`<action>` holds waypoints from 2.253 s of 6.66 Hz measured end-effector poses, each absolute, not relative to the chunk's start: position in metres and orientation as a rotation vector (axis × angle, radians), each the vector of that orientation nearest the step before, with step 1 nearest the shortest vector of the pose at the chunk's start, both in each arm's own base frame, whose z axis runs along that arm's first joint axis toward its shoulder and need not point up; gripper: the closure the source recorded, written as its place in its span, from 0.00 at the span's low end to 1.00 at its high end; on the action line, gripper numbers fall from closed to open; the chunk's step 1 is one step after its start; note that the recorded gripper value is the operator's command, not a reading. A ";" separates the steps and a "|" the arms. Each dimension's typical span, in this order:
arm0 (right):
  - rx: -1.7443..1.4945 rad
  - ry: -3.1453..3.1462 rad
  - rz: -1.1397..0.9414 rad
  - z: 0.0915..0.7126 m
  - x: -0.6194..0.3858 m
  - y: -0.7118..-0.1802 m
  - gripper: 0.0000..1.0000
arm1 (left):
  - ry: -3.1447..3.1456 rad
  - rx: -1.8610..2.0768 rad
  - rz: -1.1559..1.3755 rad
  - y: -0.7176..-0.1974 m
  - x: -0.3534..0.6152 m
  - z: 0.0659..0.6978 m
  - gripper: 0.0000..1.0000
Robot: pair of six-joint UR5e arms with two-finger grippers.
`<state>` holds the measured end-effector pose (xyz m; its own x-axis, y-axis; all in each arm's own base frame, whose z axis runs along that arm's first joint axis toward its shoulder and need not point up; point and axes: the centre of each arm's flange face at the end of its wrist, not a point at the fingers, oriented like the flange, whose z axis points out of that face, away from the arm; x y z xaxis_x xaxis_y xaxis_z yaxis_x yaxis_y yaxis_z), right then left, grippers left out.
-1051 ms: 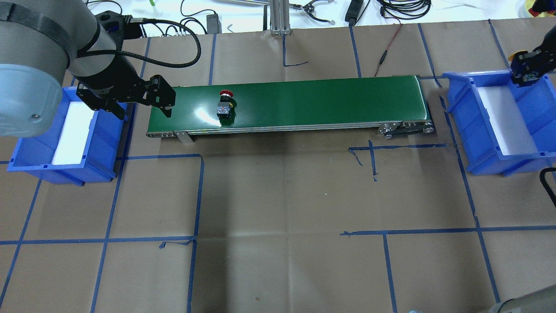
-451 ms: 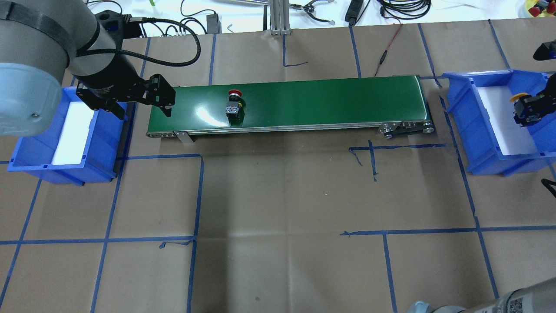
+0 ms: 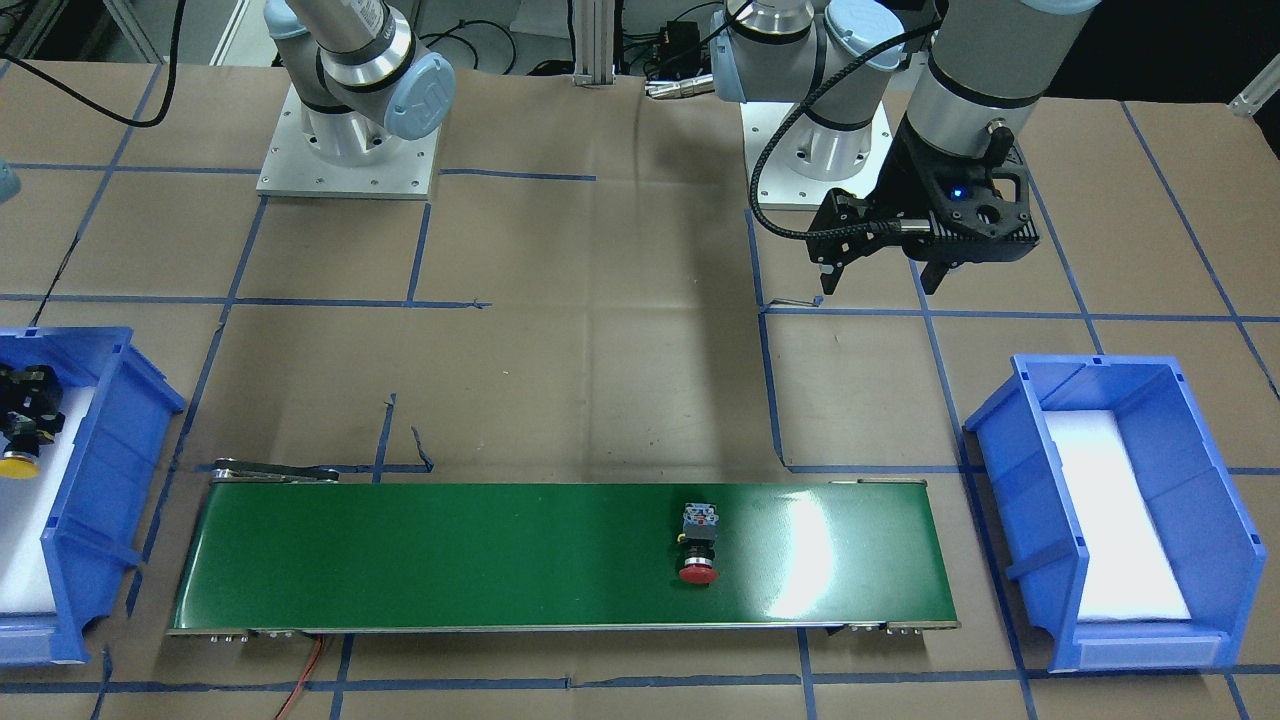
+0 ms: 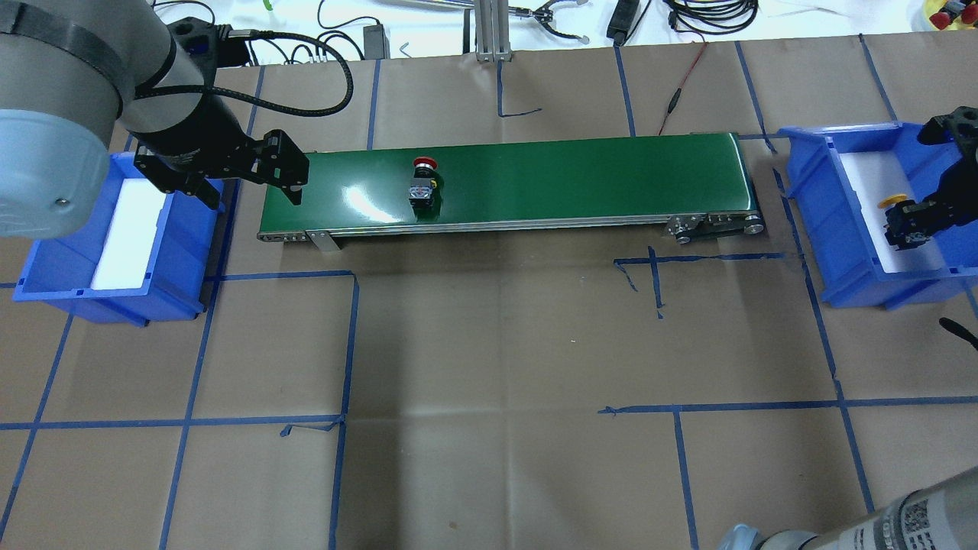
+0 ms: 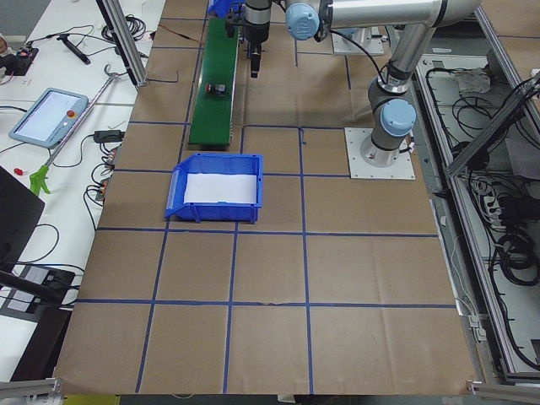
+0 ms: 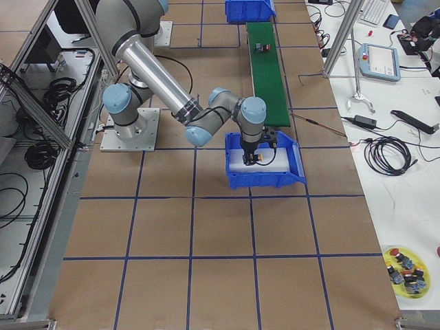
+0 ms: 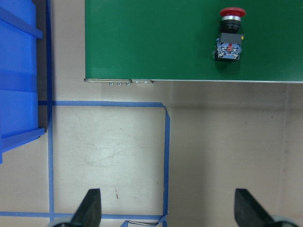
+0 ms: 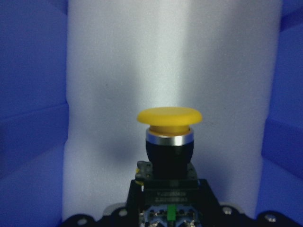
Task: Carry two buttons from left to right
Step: 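Lower the yellow button into the empty blue bin with the right gripper, then open the right gripper to release the yellow button in the bin, then move the right gripper back over the conveyor toward the red button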
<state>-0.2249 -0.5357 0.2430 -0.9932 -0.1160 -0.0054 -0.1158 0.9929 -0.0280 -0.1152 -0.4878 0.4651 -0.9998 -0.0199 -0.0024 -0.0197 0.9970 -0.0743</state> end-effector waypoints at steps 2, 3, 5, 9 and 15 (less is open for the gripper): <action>-0.182 3.104 -0.001 0.222 -0.224 -0.534 0.92 | 3.136 -0.031 -0.120 -0.489 -0.115 0.466 0.00; -0.180 3.100 0.008 0.218 -0.224 -0.533 0.64 | 3.136 -0.031 -0.121 -0.489 -0.115 0.466 0.00; -0.177 3.108 -0.009 0.220 -0.224 -0.534 0.30 | 3.135 -0.031 -0.123 -0.491 -0.115 0.467 0.00; -0.179 3.130 -0.100 0.237 -0.225 -0.541 0.01 | 3.134 -0.033 -0.110 -0.495 -0.114 0.467 0.00; -0.189 3.086 -0.517 0.381 -0.178 -0.546 0.00 | 3.131 -0.037 -0.045 -0.509 -0.112 0.469 0.00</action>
<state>-0.1777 -0.5457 0.3814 -0.9927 -0.1199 0.0127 -0.1175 0.9384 -0.3250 -0.1124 -0.5090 0.4689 -0.9997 -0.0239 -0.0093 -0.0236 0.9993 -0.0289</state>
